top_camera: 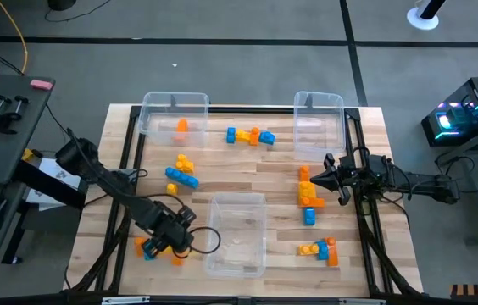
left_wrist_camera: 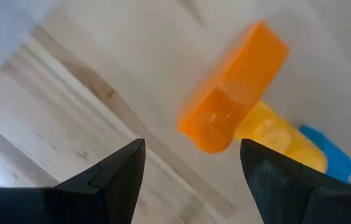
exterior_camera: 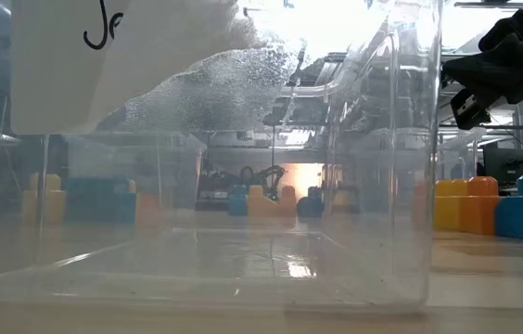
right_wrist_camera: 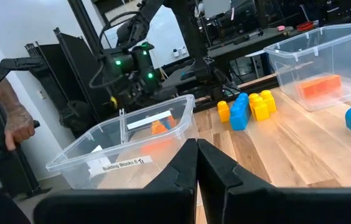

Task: Sort blocks
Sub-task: Put the orange game piece into the top left transparent bin

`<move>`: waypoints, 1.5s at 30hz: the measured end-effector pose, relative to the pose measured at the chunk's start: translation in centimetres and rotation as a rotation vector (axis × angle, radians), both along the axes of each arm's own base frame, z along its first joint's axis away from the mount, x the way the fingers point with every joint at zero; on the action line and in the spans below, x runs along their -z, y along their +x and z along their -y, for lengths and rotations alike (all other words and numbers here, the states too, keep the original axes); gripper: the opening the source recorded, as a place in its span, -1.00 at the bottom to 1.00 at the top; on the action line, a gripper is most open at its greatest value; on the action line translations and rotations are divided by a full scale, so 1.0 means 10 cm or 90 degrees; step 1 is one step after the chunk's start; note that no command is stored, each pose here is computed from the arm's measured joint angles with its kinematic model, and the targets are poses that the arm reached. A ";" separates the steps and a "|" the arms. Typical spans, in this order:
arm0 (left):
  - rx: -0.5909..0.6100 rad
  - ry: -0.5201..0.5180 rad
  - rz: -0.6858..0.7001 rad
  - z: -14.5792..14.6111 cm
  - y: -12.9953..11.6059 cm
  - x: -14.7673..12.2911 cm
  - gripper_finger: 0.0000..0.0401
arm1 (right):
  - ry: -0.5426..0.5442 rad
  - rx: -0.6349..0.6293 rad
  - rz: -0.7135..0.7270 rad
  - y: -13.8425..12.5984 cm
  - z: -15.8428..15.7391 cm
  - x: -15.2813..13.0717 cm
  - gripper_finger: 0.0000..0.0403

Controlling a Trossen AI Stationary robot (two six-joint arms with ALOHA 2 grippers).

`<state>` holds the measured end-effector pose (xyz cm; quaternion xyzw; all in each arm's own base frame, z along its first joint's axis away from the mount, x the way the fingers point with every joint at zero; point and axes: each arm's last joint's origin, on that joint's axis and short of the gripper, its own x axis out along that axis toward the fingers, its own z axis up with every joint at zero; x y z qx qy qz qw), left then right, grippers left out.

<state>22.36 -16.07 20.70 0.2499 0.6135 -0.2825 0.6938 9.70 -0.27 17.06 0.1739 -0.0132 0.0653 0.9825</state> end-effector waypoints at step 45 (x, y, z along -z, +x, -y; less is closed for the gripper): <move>-0.440 -0.025 -0.050 0.19 0.00 0.23 0.23 | 0.000 0.000 0.000 0.00 0.00 0.00 -1.00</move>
